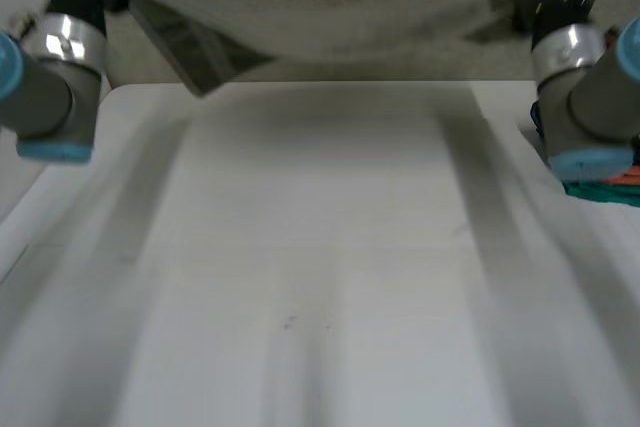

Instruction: Fold the laundry.

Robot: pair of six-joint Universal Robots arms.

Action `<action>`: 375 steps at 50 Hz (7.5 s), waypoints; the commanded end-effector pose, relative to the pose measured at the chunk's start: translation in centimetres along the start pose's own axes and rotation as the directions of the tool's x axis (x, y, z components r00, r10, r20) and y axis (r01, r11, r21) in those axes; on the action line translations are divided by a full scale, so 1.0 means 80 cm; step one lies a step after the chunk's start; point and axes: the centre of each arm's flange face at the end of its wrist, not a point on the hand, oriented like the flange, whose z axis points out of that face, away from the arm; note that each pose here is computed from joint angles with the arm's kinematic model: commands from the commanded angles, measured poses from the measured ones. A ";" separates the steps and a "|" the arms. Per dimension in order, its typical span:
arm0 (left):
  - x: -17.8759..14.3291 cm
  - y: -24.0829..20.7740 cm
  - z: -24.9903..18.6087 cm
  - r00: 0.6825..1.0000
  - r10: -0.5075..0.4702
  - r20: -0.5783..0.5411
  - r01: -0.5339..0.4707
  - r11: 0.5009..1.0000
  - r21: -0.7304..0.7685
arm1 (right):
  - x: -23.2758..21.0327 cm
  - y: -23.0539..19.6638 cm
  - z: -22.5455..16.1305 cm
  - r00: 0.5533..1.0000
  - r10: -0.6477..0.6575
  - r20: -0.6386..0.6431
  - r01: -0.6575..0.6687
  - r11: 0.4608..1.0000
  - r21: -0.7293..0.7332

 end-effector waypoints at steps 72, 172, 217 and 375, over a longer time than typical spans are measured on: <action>0.121 0.062 -0.123 0.936 0.114 -0.334 -0.290 0.788 -0.544 | -0.054 0.109 -0.055 0.975 -0.093 0.201 0.166 0.906 -0.388; 0.084 -0.052 -0.224 0.942 -0.208 -0.264 0.010 0.802 -0.597 | -0.161 -0.035 -0.243 0.738 0.374 0.561 -0.153 0.903 -0.401; 0.091 -0.087 -0.232 0.923 -0.334 -0.189 0.160 0.783 -0.601 | -0.231 -0.099 -0.298 0.626 0.002 0.780 0.051 0.998 -0.043; 0.149 -0.215 -0.151 0.583 -0.603 -0.544 0.341 0.789 -0.510 | 0.262 0.262 -0.052 0.983 0.186 -0.003 -0.185 0.978 -0.098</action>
